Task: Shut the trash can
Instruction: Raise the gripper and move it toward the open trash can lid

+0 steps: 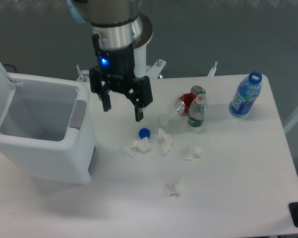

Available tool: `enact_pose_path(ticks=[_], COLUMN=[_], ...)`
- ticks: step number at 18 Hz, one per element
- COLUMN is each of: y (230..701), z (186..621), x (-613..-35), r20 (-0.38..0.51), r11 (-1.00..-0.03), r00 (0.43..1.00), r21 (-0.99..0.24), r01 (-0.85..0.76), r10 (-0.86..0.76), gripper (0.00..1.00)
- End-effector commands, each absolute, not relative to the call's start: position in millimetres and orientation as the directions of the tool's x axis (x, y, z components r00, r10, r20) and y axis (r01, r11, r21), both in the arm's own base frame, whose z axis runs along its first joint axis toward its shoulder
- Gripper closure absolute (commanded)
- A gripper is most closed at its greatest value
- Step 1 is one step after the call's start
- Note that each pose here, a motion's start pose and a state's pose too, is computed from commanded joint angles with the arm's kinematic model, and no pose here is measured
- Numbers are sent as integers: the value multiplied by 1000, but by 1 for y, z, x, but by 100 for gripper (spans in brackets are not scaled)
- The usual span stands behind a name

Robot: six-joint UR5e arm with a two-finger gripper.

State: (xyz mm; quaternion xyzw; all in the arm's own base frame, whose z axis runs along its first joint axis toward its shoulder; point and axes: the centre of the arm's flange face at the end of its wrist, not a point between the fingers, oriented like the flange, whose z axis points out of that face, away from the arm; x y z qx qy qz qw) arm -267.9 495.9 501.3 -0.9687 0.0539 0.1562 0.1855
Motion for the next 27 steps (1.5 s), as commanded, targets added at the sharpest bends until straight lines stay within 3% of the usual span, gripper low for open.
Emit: enact_pose_path(ticks=[4,7,20,27], y=[493,491,468,461], z=[509,521,587,621], x=[-268,-270,-234,-209], r20=[-332,-295,-259,-65], r11=[-925,-912,-831,-709], r00=[943,950,938,940], r21=[-351,-410,-553,-674], r01=[-142,-25,53,207], r10=[-19,106,232,336], gripper=[0,0,0,0])
